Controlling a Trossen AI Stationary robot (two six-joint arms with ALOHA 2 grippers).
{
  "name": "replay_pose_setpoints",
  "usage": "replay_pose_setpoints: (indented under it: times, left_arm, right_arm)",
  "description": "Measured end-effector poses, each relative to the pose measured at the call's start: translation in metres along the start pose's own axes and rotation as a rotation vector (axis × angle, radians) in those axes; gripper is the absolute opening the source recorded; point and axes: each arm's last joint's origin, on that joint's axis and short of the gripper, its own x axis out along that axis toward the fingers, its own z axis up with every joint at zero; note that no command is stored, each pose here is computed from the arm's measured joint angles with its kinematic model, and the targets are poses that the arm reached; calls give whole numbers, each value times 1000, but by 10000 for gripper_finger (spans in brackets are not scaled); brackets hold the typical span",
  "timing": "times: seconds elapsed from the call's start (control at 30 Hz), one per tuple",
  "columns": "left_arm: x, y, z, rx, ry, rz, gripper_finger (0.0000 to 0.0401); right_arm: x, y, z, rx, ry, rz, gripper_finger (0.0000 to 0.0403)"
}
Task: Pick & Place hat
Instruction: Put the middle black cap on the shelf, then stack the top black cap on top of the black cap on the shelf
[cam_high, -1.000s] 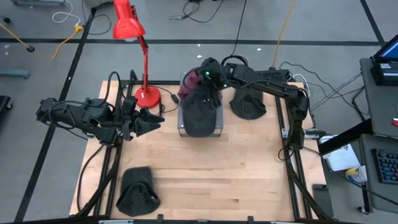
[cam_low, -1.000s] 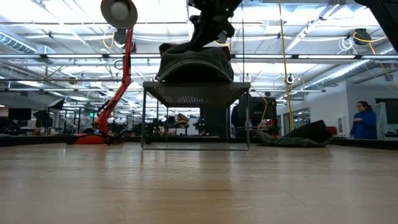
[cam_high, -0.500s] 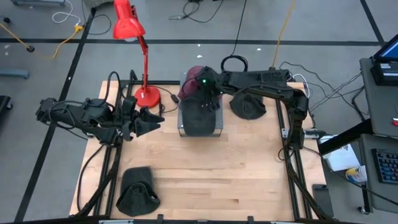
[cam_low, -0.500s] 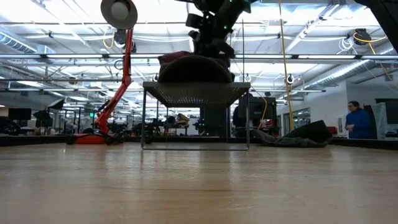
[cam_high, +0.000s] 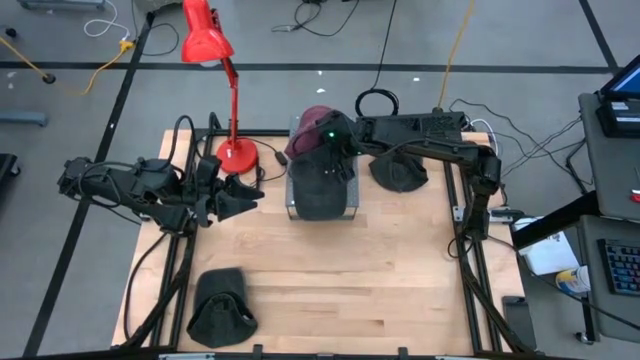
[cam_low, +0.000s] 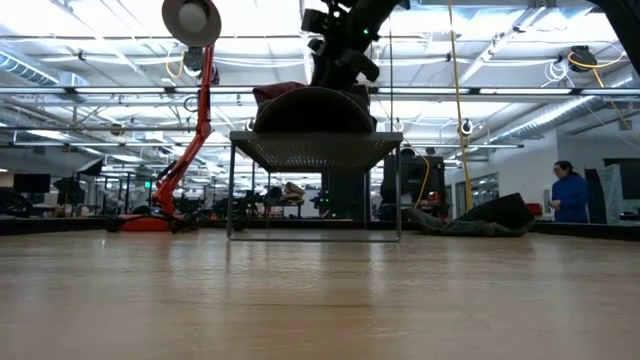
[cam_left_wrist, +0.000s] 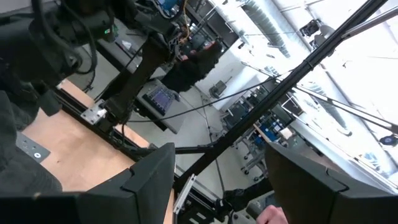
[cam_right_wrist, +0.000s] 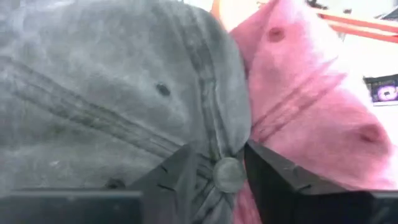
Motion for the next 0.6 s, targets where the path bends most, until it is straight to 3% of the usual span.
replay_pose_setpoints:
  times: [0.23, 0.37, 0.6]
  left_arm:
    - [0, 0, 0, -4, -1, 0, 255]
    - [0, 0, 0, -27, -2, -1, 255]
    - [0, 0, 0, -43, -2, -1, 255]
  right_arm:
    - [-10, -4, 2, 110, -16, -52, 195]
    - [-27, -5, 3, 296, -5, -107, 214]
    - [-66, 8, 4, 681, 19, -90, 221]
